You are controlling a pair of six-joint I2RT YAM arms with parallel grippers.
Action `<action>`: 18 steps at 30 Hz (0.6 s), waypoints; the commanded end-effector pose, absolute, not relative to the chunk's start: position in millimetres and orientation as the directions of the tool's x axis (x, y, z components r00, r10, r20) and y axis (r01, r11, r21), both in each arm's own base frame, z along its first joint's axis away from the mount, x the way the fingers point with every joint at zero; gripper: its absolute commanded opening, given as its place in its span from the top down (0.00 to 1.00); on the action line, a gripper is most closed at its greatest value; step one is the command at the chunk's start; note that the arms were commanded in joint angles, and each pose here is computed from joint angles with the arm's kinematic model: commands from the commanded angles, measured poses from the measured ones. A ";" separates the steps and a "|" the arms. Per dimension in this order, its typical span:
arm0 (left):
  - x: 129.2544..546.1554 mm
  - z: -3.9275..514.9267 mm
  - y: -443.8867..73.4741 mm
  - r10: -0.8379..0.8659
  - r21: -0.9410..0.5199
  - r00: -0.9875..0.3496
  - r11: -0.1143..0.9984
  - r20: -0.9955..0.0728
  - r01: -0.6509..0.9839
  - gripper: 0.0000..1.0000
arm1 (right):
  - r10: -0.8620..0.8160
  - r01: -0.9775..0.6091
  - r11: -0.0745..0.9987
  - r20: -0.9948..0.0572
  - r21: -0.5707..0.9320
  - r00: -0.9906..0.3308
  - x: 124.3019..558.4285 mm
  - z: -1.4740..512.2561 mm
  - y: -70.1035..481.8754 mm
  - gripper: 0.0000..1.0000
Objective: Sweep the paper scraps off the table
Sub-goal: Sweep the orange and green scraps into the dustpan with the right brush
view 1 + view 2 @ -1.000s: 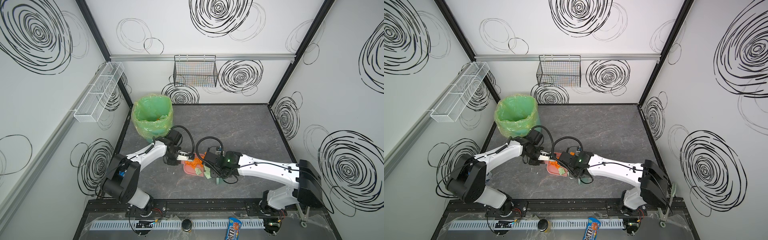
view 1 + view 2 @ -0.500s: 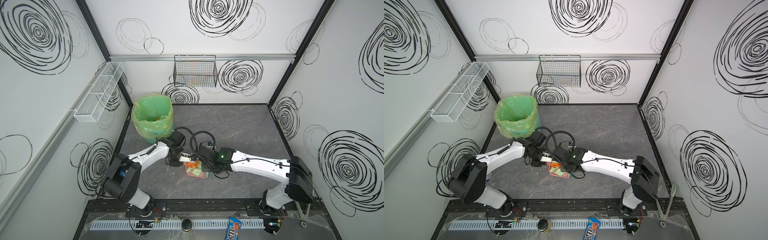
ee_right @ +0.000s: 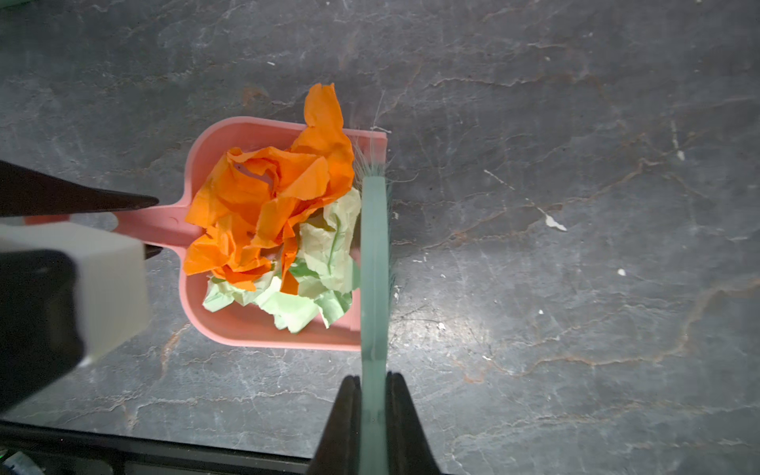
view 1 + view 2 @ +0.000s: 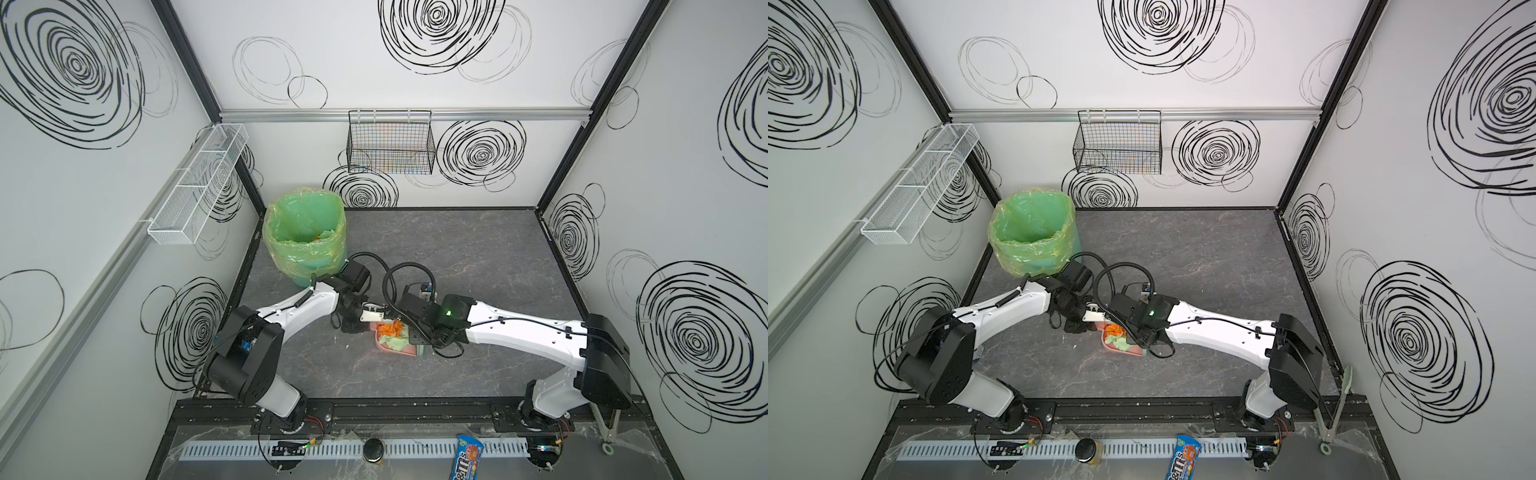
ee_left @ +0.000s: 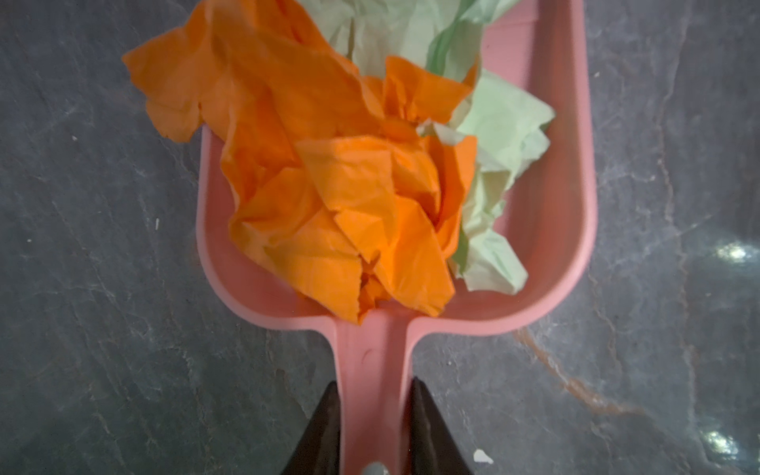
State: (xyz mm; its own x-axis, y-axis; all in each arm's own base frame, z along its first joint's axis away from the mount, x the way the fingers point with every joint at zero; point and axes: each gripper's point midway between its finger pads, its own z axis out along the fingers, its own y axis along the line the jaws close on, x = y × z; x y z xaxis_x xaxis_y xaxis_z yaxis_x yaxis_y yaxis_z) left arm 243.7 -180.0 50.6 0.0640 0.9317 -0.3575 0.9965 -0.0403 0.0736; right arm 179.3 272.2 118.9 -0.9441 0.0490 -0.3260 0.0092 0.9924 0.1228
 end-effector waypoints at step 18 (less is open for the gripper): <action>264.2 90.0 -198.5 0.842 0.079 0.005 0.045 -0.539 0.996 1.00 | 0.064 0.103 0.989 -0.327 -0.104 -0.943 161.3 130.4 192.6 1.00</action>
State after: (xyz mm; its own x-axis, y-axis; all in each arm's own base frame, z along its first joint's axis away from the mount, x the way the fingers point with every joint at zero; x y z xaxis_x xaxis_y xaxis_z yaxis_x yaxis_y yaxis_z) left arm 256.3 -191.2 66.6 -0.0035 0.8800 -0.4750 0.9981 0.0320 0.0519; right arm 166.3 220.6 124.3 -0.9461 0.0532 -0.3194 0.0670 0.9972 -0.0325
